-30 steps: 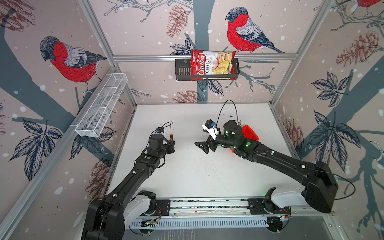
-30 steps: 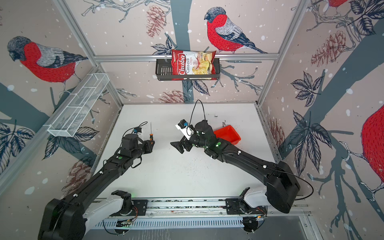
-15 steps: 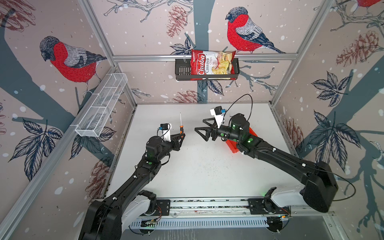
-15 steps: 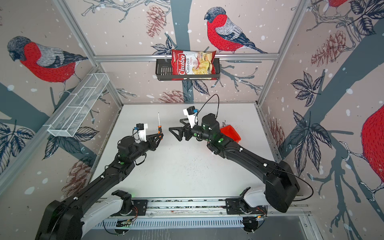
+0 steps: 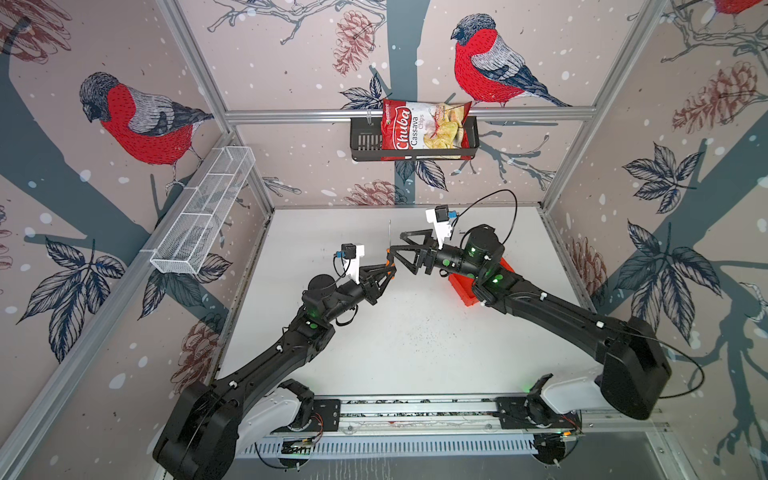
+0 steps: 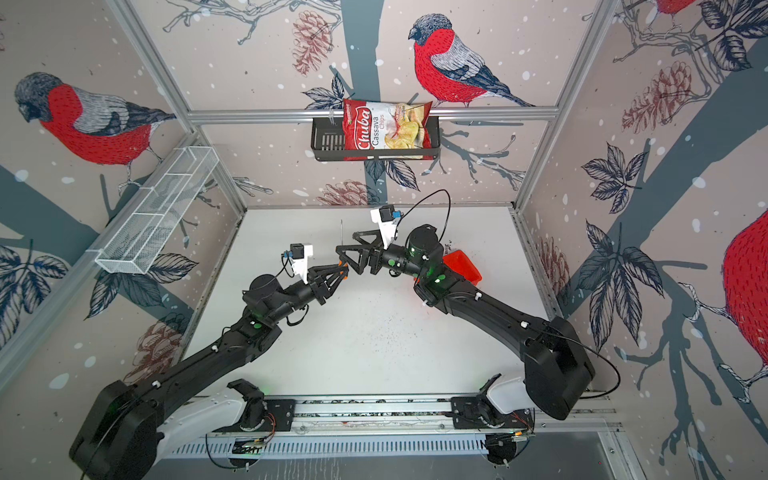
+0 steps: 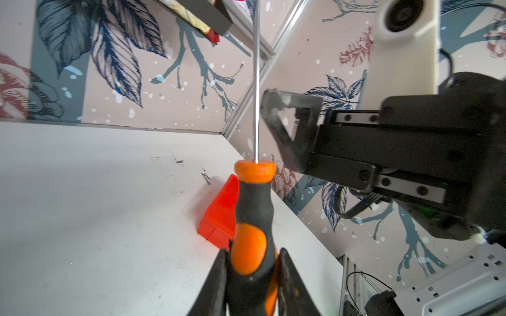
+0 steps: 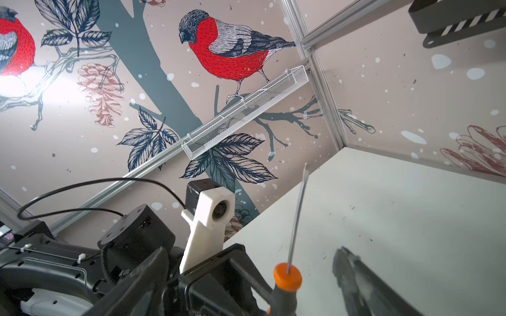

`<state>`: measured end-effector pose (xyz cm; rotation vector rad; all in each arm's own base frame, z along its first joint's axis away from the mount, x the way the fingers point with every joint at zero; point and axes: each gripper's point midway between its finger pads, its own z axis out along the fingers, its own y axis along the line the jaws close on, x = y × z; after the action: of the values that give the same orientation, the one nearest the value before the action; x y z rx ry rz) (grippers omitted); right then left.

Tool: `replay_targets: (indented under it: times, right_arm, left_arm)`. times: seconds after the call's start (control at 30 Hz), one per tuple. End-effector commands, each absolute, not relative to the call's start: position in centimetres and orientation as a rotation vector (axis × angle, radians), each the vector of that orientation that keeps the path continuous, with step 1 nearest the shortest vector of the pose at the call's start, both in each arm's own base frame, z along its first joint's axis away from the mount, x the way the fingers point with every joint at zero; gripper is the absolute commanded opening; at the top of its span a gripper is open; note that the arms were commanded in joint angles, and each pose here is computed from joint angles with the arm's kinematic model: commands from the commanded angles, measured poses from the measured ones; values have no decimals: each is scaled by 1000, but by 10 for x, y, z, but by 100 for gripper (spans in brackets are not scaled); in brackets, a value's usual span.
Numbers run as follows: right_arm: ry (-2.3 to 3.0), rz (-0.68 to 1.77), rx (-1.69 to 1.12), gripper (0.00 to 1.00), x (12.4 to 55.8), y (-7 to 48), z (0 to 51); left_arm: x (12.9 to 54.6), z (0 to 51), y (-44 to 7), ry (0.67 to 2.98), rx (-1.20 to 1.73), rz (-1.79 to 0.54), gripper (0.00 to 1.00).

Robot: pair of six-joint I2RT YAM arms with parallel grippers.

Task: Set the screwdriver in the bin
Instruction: 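Move the held screwdriver toward the right gripper and close the right gripper on its shaft, then open the left gripper and draw it back while the right gripper holds the screwdriver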

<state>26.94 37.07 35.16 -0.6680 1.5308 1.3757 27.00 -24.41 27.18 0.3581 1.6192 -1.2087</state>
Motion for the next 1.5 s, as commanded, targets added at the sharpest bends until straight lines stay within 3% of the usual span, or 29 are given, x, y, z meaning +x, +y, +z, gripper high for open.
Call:
replay_targets:
  times: [0.0, 0.23, 0.43, 0.8, 1.0, 1.1, 1.2, 1.27, 1.37, 1.47]
  right_arm:
    - [1471, 1436, -641, 90, 267, 369, 367]
    - [1478, 1478, -601, 61, 271, 363, 368]
    - [1490, 1491, -609, 48, 271, 363, 365]
    - [1516, 1496, -609, 1, 272, 361, 361]
    - [1519, 1488, -613, 0, 272, 360, 360]
    - [1521, 1484, -612, 0, 273, 360, 360]
    - [1528, 1460, -607, 0, 275, 358, 359]
    - [1532, 1448, -603, 0, 277, 355, 358]
    - [1536, 1430, -580, 0, 281, 347, 357]
    - [1554, 1385, -558, 0, 288, 337, 353]
  left_arm:
    - [263, 297, -252, 1504, 413, -1236, 2]
    - [260, 299, -263, 1488, 440, -1262, 2]
    - [258, 303, -264, 1470, 463, -1256, 2]
    - [259, 305, -266, 1463, 475, -1253, 2]
    - [259, 303, -265, 1468, 477, -1241, 3]
    - [261, 302, -264, 1474, 474, -1225, 22]
    - [261, 303, -264, 1471, 490, -1197, 51]
    - [261, 302, -263, 1477, 498, -1170, 65]
    - [265, 300, -260, 1500, 505, -1105, 98]
    - [265, 302, -259, 1498, 531, -1053, 100]
